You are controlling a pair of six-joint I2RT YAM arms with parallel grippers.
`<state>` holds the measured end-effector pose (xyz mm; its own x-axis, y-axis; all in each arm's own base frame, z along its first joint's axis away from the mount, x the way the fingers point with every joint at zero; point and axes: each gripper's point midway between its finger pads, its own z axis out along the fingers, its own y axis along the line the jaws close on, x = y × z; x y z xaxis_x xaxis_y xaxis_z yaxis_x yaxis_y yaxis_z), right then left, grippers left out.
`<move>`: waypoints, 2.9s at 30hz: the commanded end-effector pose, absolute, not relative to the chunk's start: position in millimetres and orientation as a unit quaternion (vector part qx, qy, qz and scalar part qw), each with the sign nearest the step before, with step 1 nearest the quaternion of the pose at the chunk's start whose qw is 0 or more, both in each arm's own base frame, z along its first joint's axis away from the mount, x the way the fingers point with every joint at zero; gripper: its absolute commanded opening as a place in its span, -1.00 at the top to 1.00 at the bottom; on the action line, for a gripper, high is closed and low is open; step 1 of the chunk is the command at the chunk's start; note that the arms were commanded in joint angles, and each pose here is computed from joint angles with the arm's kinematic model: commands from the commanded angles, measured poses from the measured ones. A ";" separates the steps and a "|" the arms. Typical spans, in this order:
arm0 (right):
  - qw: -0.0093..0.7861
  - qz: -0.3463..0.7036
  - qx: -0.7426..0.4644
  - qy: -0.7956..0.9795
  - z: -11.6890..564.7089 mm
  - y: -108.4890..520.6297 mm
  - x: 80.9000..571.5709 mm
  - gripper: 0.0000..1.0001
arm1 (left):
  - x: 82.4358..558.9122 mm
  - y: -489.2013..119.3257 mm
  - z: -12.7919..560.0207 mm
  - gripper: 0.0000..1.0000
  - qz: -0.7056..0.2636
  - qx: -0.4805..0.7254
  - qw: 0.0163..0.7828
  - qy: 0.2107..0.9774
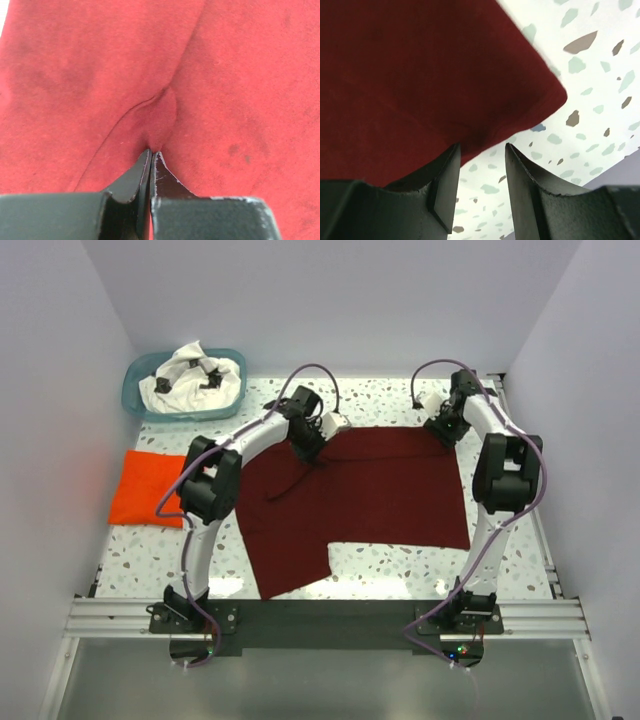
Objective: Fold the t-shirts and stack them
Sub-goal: Fold the tshirt
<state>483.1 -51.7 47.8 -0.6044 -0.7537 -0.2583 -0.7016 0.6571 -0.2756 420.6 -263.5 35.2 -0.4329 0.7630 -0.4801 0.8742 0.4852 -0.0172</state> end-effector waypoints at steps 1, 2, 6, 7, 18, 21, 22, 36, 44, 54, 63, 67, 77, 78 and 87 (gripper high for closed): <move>0.185 -0.054 -0.442 0.876 83.6 -49.7 465.5 0.10 | 447.8 -264.9 67.6 1.00 -0.141 0.468 0.263 0.832; 0.183 -0.050 -0.444 0.876 81.5 -48.5 462.9 0.10 | 450.4 -262.3 69.3 1.00 -0.144 0.459 0.264 0.836; 0.171 -0.039 -0.451 0.875 72.0 -45.6 458.7 0.09 | 465.3 -248.9 71.0 1.00 -0.156 0.434 0.264 0.847; 0.170 -0.039 -0.451 0.875 69.0 -45.2 459.1 0.09 | 466.4 -248.0 72.0 1.00 -0.161 0.431 0.264 0.848; 0.160 -0.058 -0.468 0.867 48.2 -36.8 475.9 -0.03 | 468.8 -240.2 60.9 1.00 -0.164 0.432 0.250 0.851; 0.156 -0.055 -0.469 0.868 52.2 -35.8 473.3 -0.03 | 468.4 -238.2 57.8 1.00 -0.163 0.432 0.246 0.852; 0.154 -0.052 -0.470 0.867 53.7 -35.0 471.5 -0.02 | 468.7 -237.5 57.8 1.00 -0.163 0.431 0.246 0.853; 0.186 0.100 -0.195 0.958 88.4 -51.0 463.6 -0.11 | 466.0 -242.0 58.9 1.00 -0.180 0.440 0.246 0.845; 0.168 0.172 -0.148 0.959 60.6 -41.9 455.3 -0.22 | 463.2 -242.7 56.6 1.00 -0.181 0.443 0.241 0.845; 0.169 0.230 -0.142 0.948 55.2 -25.0 464.9 -0.14 | 460.9 -239.1 52.1 1.00 -0.174 0.443 0.235 0.847; 0.188 0.269 -0.127 0.936 78.8 -11.2 472.0 -0.04 | 461.6 -240.2 50.9 1.00 -0.176 0.444 0.236 0.846; 0.183 0.280 -0.125 0.934 77.7 -7.7 471.4 0.01 | 461.5 -239.4 51.2 1.00 -0.174 0.445 0.235 0.846; 0.181 0.371 -0.136 0.901 97.8 29.9 462.0 0.04 | 459.8 -238.9 48.6 1.00 -0.175 0.446 0.230 0.847; 0.184 0.376 -0.137 0.898 99.1 31.4 462.4 0.04 | 459.9 -239.0 49.3 1.00 -0.175 0.446 0.231 0.847; 0.205 0.291 -0.113 0.928 91.7 -2.8 474.9 0.24 | 459.3 -238.2 50.0 1.00 -0.174 0.445 0.229 0.848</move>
